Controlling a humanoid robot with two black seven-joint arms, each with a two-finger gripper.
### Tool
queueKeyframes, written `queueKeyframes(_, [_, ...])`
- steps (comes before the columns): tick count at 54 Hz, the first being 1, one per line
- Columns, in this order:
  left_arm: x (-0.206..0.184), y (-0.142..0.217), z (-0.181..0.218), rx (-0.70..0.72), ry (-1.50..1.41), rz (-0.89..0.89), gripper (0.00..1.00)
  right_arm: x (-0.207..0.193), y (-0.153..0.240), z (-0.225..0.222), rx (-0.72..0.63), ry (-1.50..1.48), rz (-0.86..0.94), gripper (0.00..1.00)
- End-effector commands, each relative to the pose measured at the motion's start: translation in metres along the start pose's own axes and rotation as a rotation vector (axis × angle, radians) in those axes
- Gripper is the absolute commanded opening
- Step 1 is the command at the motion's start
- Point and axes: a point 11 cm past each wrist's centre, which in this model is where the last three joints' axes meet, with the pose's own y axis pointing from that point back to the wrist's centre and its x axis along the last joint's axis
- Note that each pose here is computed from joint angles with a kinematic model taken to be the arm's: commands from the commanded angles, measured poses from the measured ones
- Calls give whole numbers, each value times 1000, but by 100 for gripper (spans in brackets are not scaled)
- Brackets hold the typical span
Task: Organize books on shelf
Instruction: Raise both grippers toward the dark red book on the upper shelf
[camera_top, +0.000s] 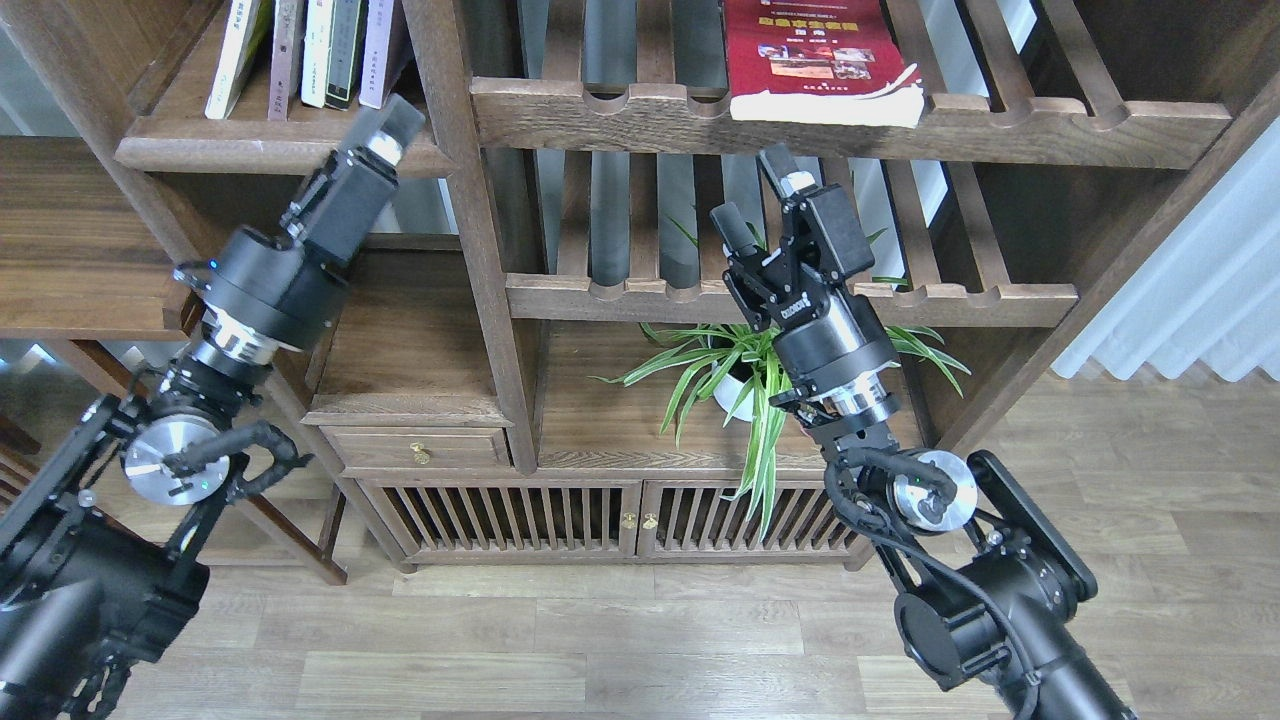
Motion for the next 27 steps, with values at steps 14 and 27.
queueKeyframes(14, [-11, -1, -37, 45, 77, -13, 100, -3, 1, -37, 75, 40, 40, 98])
queueKeyframes(27, [-18, -4, -48, 58, 100, -26, 100, -9, -7, -49, 72, 75, 57, 97])
